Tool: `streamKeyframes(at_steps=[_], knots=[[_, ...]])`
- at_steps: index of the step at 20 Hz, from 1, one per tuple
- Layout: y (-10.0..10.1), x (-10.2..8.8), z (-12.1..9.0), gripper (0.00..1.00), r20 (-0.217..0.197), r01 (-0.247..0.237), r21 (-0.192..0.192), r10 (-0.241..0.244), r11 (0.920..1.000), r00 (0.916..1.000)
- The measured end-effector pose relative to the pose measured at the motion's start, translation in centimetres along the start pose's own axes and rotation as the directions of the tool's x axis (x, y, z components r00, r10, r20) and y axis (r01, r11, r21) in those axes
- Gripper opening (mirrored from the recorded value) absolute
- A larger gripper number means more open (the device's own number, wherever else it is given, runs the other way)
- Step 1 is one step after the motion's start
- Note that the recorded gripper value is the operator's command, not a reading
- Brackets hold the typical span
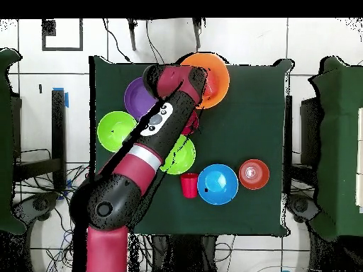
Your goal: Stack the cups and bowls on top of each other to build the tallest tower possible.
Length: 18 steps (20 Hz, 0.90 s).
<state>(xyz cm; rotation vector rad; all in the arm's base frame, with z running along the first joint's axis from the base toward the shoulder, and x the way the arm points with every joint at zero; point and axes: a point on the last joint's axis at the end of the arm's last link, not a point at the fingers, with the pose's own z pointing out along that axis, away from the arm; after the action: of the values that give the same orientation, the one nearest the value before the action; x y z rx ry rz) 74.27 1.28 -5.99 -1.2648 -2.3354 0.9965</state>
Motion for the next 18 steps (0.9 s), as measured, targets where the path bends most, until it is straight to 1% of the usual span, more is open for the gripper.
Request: streamKeyframes(at_steps=[1,4,8,11,13,16,17,18], knots=[[0.4,-0.1,0.2,1.00,-0.012,0.008,-0.004,-0.008,1.0000,0.9999],[0.9,-0.4,0.3,1.00,-0.023,0.020,-0.008,-0.020,0.9998,0.9995],[1.0,-0.5,0.3,1.00,-0.028,0.025,-0.009,-0.025,0.9997,0.9993],[0.9,-0.2,0.0,1.00,-0.041,0.026,-0.010,-0.026,0.9996,0.9988],[0.6,0.2,-0.7,1.00,-0.052,0.024,-0.007,-0.025,0.9997,0.9983],[-0.5,0.6,-2.3,1.00,-0.066,0.017,0.010,-0.016,0.9998,0.9977],[-1.0,0.6,-3.1,1.00,-0.071,0.014,0.015,-0.012,0.9998,0.9974],[-1.8,0.4,-4.5,1.00,-0.083,0.006,0.016,-0.005,0.9999,0.9965]])
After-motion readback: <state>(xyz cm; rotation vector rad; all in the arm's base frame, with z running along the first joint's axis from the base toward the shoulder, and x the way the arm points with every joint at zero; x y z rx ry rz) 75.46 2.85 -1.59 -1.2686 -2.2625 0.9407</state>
